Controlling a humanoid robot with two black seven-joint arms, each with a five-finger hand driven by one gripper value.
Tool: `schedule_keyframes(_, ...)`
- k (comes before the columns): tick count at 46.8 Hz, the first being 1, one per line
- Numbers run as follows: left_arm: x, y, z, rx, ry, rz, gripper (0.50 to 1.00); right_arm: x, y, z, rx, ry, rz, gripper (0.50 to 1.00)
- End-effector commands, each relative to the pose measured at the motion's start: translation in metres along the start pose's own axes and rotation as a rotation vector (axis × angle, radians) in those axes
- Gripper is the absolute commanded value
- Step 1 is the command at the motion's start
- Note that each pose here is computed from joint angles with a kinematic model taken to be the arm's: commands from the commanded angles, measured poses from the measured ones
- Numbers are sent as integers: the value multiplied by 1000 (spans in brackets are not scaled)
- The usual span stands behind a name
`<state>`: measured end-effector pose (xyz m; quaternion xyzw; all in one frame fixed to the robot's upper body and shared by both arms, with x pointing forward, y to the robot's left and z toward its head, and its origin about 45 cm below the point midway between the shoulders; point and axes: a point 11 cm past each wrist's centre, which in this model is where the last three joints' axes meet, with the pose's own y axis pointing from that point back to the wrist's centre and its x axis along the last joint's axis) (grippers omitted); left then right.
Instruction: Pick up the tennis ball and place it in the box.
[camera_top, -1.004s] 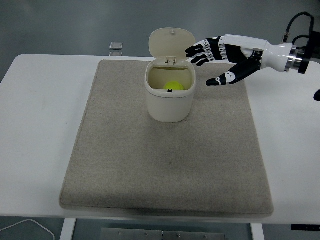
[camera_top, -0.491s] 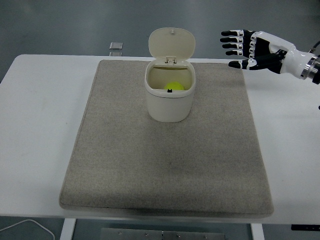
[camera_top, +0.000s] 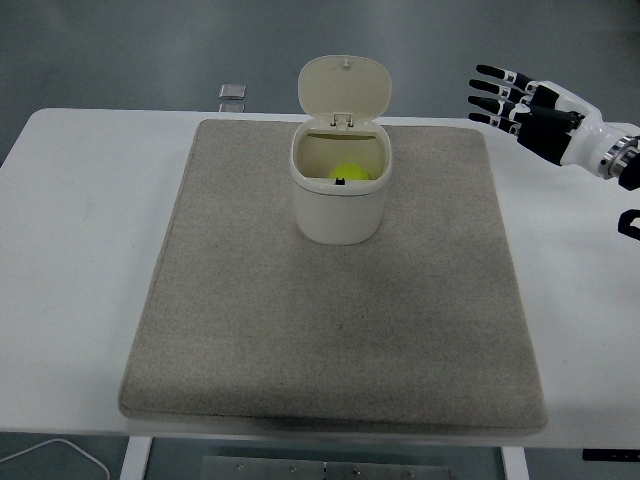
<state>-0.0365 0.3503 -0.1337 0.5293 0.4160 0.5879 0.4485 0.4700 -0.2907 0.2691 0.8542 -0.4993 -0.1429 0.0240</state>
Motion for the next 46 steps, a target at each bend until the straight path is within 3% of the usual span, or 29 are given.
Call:
schedule_keyframes(1,0,0,0,0,0,0,996,3,-1,1,2,-58,42,913)
schedule_keyframes(6,0,0,0,0,0,0,996,2,-3,4,-11,-139,59,913)
schedule_keyframes(13,0,0,0,0,0,0,996,-6,-10,8,1,-226,51,913)
schedule_keyframes(24,0,0,0,0,0,0,996,-11,-14,20,-5,-235,69,917)
schedule_keyframes(28,0,0,0,0,0,0,996,-13,-16,18,13,-248,60,919)
schedule_keyframes(46,0,0,0,0,0,0,996,-11,-14,22,13,-258,64,919)
